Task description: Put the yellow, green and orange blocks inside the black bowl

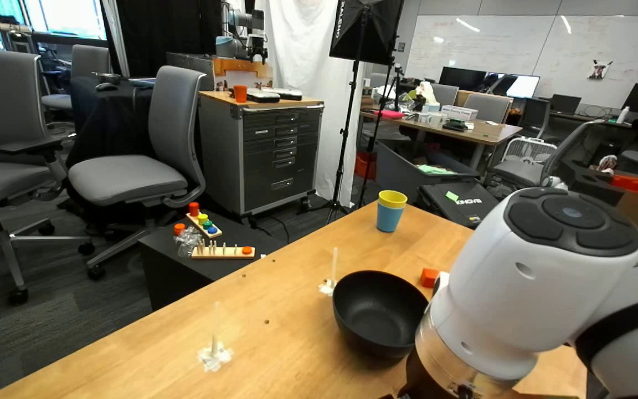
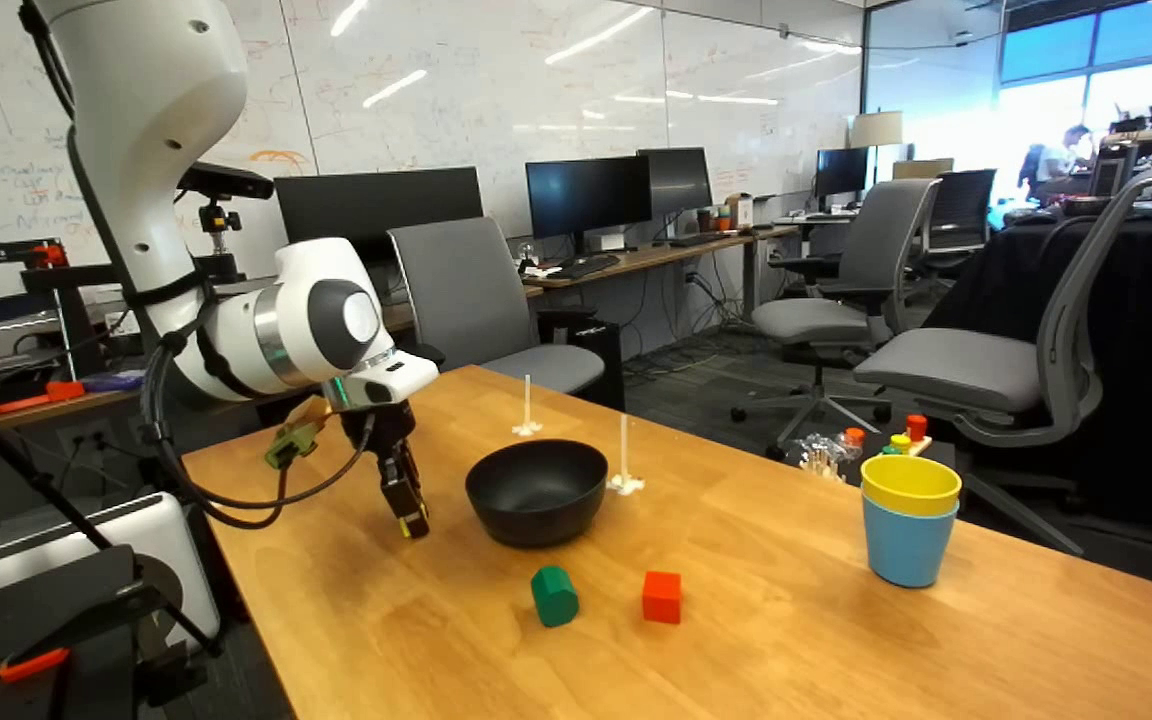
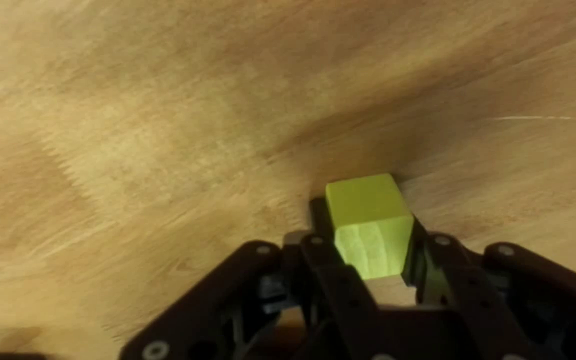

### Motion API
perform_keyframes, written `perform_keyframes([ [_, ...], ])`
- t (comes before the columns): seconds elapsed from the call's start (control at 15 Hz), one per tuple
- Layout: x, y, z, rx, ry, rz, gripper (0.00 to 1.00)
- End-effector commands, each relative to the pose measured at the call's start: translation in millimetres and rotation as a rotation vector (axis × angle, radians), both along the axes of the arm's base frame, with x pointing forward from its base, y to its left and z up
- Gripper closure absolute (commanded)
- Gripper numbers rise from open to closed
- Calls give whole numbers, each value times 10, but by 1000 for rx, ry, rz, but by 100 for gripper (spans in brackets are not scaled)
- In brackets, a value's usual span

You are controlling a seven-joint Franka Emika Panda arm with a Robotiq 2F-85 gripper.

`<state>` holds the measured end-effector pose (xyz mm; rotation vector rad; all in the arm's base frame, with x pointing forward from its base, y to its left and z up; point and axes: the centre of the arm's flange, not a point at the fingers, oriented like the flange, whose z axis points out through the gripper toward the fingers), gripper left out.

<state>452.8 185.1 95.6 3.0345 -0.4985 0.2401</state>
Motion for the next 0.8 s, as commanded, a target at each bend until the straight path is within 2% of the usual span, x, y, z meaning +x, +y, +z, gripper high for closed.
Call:
perform_keyframes([
  [0.0, 30, 40, 28, 4, 4, -8, 92],
  [0.47, 150, 10, 472, -9, 49, 13, 92],
  [0.73, 303, -8, 827, -20, 15, 32, 92],
])
